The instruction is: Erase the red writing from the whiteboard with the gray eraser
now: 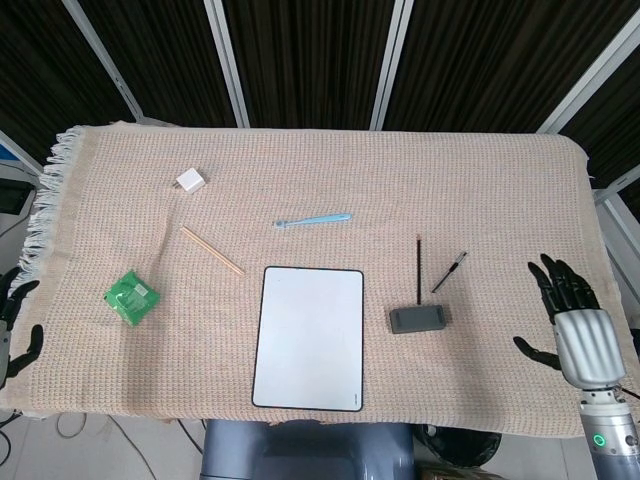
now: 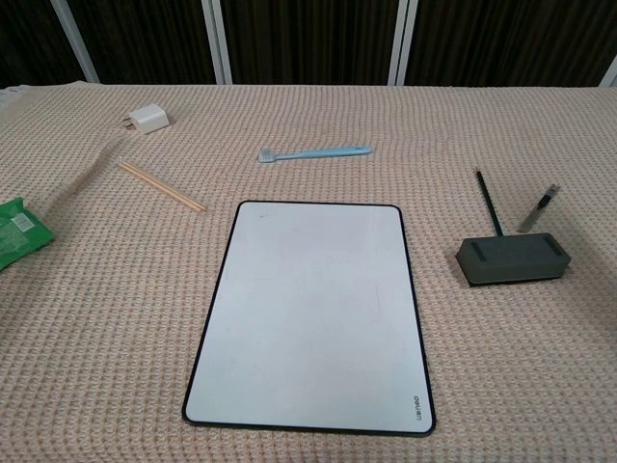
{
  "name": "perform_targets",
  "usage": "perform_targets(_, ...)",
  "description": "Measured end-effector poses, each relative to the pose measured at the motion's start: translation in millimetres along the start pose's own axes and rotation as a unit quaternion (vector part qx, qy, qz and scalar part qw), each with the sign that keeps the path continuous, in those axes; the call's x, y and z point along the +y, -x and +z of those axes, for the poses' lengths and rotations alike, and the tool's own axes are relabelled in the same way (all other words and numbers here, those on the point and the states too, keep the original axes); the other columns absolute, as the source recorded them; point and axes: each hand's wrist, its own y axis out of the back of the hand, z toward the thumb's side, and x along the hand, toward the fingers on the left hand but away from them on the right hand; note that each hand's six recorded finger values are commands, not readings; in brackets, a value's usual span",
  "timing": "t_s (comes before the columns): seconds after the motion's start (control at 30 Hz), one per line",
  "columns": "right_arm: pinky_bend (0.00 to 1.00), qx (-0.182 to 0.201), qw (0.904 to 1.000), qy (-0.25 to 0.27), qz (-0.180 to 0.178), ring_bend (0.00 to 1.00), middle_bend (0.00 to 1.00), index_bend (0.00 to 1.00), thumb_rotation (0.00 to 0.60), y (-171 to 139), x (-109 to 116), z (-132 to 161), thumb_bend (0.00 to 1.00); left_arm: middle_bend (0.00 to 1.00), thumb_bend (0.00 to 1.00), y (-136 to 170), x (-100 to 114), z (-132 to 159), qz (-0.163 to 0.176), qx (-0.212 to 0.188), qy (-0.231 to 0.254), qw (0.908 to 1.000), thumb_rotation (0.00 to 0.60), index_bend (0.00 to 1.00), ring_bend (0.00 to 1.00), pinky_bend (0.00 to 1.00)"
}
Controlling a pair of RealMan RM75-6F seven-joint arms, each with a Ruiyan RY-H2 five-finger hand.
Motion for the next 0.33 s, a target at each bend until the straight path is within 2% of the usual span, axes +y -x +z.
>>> perform_targets(0.13, 0.15, -0.014, 0.9997, -0.006, 0.018, 0.02, 0.02, 0.02, 0.600, -18, -20, -11, 0.11, 0.01, 0.48, 1, 0, 0, 0.001, -0.001, 0.000, 1.0000, 0.600, 0.16, 0.00, 0.00)
perform_targets(0.33, 0.15, -0.025, 0.9990, -0.004, 0.036, 0.02, 0.02, 0.02, 0.600, -27, -39, -16, 0.11, 0.01, 0.48, 1, 1, 0, 0.002, 0.000, 0.000, 1.0000, 0.600, 0.16, 0.00, 0.00)
